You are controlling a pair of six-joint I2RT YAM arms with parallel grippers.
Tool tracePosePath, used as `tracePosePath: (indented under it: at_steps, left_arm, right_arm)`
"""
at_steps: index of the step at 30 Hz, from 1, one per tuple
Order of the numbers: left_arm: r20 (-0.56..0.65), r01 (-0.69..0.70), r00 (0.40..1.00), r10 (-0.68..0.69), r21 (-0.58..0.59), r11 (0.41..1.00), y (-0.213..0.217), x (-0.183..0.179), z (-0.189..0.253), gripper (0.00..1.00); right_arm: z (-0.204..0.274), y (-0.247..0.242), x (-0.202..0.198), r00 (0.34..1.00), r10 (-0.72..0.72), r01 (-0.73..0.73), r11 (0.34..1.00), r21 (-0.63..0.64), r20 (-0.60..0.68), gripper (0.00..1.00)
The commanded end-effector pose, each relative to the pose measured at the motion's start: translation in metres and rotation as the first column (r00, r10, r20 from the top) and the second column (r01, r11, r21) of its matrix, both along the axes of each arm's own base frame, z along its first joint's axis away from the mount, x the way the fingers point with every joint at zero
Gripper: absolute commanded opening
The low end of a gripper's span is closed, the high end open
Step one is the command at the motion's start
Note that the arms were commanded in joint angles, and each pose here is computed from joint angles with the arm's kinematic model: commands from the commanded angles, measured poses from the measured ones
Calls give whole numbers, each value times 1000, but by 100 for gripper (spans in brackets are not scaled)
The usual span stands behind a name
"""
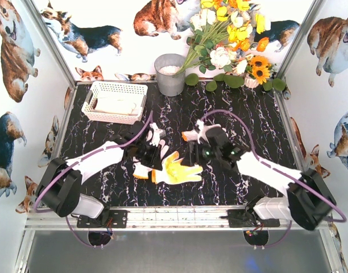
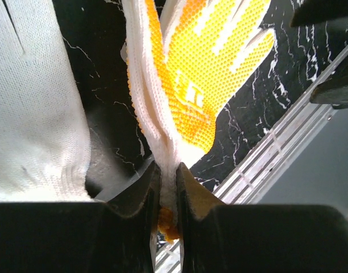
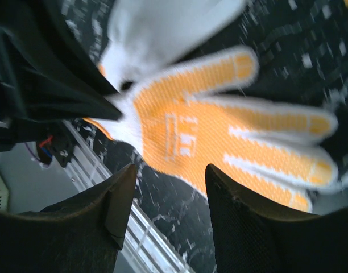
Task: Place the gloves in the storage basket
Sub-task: Pick up the glove from the center of the board.
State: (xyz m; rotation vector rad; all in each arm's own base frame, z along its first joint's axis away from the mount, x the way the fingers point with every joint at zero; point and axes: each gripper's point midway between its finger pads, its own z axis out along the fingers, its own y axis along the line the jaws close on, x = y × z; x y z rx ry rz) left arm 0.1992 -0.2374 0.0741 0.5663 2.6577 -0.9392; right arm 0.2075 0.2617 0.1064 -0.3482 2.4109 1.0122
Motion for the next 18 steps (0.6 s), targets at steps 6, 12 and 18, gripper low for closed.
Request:
tracePosePath:
  at_steps: [6, 12, 18]
  left_arm:
    - [139, 187, 971, -192, 49, 981, 10, 9, 9, 0]
    - [139, 197, 971, -197, 15, 980, 7, 9, 8, 0]
    - [124, 201, 972, -199, 3, 980, 7, 9, 5, 0]
  right_arm:
    - [57, 56, 54, 955, 174, -231, 945, 234, 238, 54]
    - [42, 71, 70, 948, 216, -280, 915, 290, 232, 54]
    - [29, 82, 78, 943, 238, -305, 898, 317, 231, 55]
